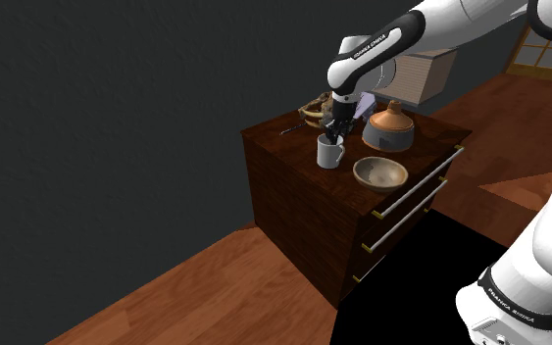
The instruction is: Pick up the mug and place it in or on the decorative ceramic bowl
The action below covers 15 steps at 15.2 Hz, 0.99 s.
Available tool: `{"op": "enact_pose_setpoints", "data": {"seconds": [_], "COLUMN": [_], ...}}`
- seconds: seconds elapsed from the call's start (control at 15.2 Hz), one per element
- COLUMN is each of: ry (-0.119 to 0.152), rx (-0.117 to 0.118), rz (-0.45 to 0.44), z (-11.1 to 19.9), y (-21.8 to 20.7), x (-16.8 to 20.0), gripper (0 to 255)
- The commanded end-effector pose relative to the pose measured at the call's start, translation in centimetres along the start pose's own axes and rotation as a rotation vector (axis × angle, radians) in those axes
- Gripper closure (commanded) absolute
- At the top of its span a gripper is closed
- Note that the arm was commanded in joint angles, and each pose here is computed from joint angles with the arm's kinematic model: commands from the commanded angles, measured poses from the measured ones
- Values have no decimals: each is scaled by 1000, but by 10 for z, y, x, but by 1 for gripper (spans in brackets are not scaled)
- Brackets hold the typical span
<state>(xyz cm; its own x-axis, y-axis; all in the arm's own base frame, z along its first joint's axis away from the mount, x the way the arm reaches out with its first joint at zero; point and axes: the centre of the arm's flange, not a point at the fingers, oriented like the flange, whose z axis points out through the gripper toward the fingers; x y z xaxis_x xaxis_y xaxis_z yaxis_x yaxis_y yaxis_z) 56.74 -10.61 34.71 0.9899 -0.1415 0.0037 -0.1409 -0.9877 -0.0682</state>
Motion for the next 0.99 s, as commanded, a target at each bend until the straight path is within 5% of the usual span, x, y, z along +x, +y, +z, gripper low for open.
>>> {"op": "enact_pose_setpoints", "data": {"seconds": [0.0,0.46,0.92], "ry": [0,0,0], "rx": [0,0,0], "rz": [0,0,0], "z": [0,0,-37], "y": [0,0,-2], "x": [0,0,0], "gripper": [255,255,255]}}
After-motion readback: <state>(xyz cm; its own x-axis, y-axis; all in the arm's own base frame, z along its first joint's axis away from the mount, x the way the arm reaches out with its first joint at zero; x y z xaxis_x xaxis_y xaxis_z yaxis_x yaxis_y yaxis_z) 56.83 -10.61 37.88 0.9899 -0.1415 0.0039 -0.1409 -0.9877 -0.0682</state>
